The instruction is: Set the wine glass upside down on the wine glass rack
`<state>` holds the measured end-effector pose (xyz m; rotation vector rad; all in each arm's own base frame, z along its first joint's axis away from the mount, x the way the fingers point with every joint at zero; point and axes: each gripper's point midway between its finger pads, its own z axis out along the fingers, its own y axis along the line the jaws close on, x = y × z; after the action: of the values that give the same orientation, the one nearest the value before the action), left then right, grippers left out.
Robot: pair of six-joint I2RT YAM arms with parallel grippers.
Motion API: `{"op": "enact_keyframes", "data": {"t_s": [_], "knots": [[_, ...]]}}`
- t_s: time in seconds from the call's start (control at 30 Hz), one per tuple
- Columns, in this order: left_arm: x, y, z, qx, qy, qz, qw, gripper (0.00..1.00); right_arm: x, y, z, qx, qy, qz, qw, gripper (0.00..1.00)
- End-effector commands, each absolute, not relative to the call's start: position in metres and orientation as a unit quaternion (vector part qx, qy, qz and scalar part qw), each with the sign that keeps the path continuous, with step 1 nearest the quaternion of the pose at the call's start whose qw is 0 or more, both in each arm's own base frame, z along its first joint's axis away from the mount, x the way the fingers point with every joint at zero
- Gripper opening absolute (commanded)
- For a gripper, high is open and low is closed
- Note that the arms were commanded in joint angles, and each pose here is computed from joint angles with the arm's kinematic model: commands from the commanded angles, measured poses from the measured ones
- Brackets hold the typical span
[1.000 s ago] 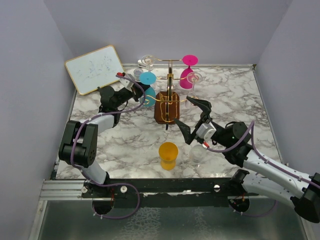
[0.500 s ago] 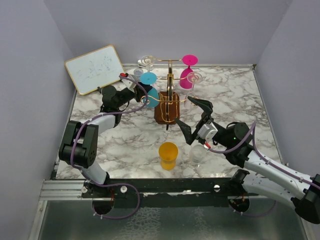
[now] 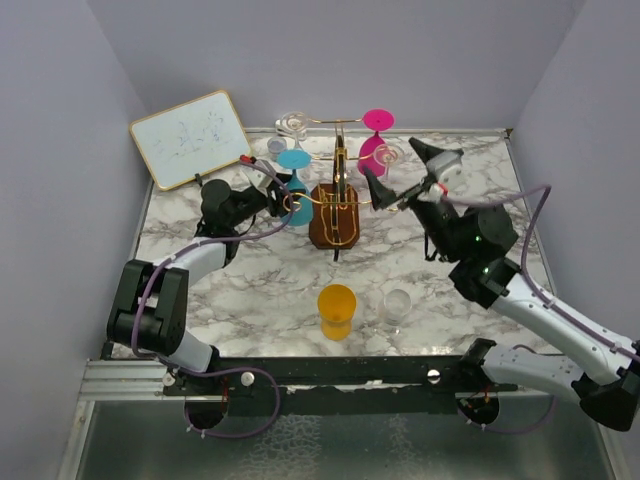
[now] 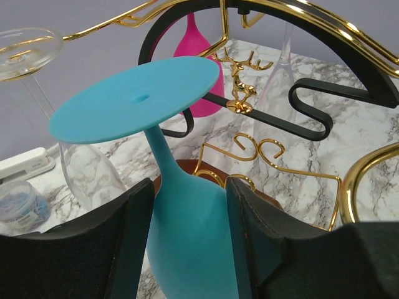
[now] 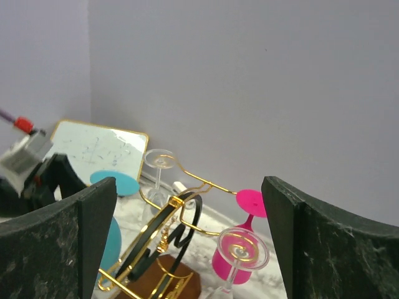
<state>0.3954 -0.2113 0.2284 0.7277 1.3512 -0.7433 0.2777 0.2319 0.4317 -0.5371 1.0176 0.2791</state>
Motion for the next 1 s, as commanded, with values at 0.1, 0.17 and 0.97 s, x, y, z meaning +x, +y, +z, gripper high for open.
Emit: {"op": "enact_keyframes", "data": {"t_s": [0.1, 0.17, 0.97], "knots": [[0.378, -0.195, 0.225, 0.301, 0.626, -0.314, 0.648, 0.76, 0.293, 0.215, 0.396, -0.168, 0.682, 0.140, 0.697, 0.99], [0.374, -0.193, 0.221, 0.303, 0.634, -0.312, 0.639, 0.82, 0.285, 0.204, 0.392, -0.131, 0.689, 0.157, 0.696, 0.99], [0.313, -0.125, 0.225, 0.314, 0.783, -0.174, 0.507, 0.99, 0.175, 0.148, 0.262, 0.008, 0.853, 0.247, 0.460, 0.86]]}}
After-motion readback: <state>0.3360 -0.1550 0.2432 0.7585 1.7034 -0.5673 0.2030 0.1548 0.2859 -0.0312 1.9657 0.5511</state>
